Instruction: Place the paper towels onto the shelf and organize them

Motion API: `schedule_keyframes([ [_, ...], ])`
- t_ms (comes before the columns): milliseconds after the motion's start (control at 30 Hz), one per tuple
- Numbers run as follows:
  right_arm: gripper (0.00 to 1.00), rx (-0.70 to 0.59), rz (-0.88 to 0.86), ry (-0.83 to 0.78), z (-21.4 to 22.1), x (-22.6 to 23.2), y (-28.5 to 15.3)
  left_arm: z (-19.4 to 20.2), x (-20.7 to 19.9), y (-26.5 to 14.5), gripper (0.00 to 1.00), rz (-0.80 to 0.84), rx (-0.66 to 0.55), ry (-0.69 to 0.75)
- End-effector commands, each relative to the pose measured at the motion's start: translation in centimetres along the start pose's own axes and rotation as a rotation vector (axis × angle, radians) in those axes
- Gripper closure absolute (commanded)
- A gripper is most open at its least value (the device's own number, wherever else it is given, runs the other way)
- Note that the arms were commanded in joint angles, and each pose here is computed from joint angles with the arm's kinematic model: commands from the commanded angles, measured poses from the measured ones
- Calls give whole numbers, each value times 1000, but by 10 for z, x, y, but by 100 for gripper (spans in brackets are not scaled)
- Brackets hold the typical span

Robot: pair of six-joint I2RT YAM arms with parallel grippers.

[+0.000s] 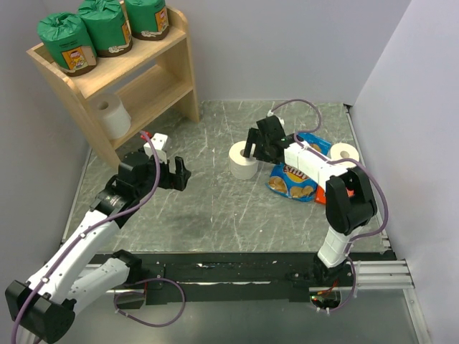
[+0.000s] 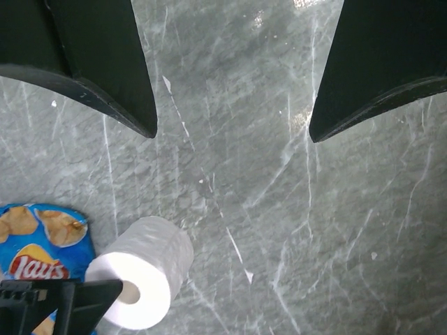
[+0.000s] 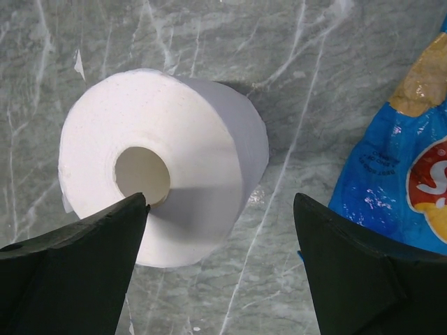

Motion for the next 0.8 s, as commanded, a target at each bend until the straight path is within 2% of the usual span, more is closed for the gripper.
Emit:
schedule_keyframes([
  [0,9,-18,-13,12,-3,0,9,-15,-2,-2,3,-7,-31,20],
  [267,6,-73,-24,48,-27,3,-2,-13,-2,-1,3,-8,-20,25],
  [533,6,-38,-32,54,-24,8,14,-14,2,0,3,-37,-27,25],
  [733,14,2,-39,55,-8,7,23,-16,3,-1,2,-45,-34,26],
  [767,21,10,-32,51,-4,5,23,-16,4,-1,2,-51,-38,25],
])
Point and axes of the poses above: each gripper's point midway between its finger pads, its own y axis out along the fingers, its own x axis along the line the jaws close on, z = x × y, the point moved 2 cm from there along -y, back along the fingers, and after that the axes turned 8 degrees about -y, right-handed, at the moved point
